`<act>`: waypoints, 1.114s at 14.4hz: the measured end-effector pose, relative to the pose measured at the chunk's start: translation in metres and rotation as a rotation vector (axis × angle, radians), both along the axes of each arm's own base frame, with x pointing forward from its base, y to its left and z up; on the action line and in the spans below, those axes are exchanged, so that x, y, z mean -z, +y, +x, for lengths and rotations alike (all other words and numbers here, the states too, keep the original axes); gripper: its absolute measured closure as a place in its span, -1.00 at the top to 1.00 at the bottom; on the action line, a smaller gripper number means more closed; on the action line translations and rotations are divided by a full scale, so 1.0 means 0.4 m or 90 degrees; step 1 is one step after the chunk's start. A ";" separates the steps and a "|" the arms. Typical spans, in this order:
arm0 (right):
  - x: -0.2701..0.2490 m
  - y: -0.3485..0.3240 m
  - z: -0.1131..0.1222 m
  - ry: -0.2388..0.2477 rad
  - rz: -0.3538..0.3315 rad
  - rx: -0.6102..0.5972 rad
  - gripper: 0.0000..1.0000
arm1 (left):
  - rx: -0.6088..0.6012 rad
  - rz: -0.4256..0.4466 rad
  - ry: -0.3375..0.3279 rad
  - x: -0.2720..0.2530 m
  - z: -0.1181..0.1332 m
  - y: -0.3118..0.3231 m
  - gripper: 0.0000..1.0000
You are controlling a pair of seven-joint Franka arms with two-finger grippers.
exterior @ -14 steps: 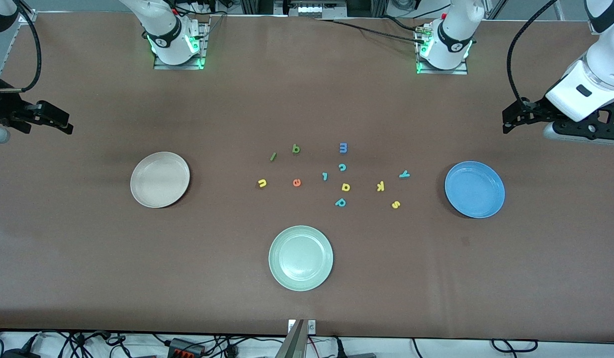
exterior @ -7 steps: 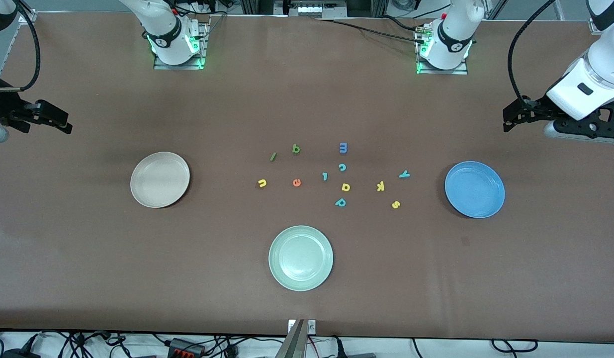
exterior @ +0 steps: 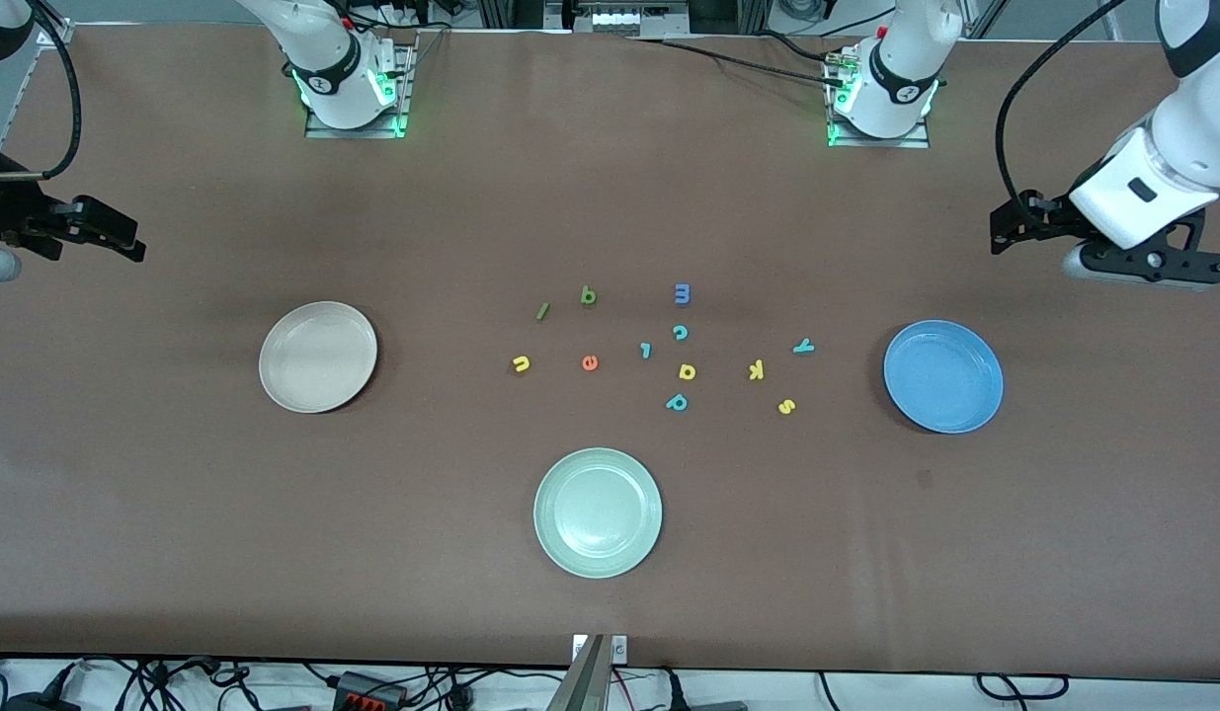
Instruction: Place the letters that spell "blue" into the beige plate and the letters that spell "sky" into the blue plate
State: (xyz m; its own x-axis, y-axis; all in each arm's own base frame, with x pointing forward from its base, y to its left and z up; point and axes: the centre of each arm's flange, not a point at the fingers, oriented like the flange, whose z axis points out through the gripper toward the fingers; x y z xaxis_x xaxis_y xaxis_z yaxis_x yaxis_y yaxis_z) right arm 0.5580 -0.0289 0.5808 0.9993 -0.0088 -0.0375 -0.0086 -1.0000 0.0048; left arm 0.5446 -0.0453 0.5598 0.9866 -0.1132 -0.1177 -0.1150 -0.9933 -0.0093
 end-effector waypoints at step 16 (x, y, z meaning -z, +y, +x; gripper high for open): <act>0.386 0.319 0.096 0.145 0.002 -0.125 1.00 | 0.131 -0.025 -0.006 0.567 0.214 -0.264 1.00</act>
